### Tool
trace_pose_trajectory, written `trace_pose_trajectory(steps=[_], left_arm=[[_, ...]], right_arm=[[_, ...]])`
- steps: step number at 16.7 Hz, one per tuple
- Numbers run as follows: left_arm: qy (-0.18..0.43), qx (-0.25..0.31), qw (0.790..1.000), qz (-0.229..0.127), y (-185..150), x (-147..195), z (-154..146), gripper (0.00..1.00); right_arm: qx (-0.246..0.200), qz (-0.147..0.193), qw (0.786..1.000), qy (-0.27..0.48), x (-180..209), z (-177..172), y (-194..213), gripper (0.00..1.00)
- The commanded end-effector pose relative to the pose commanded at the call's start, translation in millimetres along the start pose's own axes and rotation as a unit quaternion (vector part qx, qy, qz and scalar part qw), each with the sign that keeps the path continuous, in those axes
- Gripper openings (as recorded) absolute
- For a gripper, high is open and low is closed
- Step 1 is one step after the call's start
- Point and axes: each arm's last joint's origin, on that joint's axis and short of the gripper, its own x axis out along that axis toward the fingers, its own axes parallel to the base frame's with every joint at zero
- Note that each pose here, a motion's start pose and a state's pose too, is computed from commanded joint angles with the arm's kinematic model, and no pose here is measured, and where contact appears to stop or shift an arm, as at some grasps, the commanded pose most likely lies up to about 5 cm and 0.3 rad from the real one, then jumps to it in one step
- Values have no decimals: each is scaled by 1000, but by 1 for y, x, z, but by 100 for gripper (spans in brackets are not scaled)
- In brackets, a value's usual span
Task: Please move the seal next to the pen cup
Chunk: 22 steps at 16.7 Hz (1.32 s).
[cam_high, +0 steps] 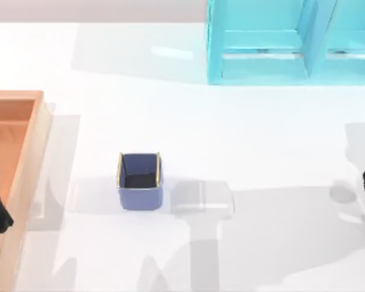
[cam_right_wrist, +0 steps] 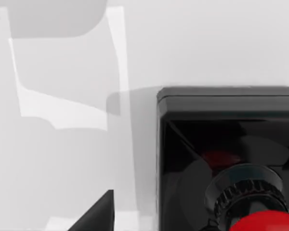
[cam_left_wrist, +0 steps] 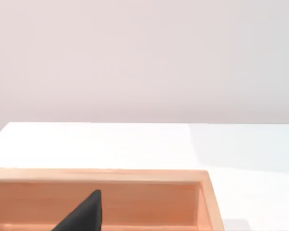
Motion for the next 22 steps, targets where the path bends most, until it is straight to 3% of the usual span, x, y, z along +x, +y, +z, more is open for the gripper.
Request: trace_pose_trajectory(steps=[10,22], left_arm=[[0,0,1000,0,0,0,0,100],[0,0,1000,0,0,0,0,100]], right_arm=[[0,0,1000,0,0,0,0,2],[0,-1,1000,4,-6,4,10,0]])
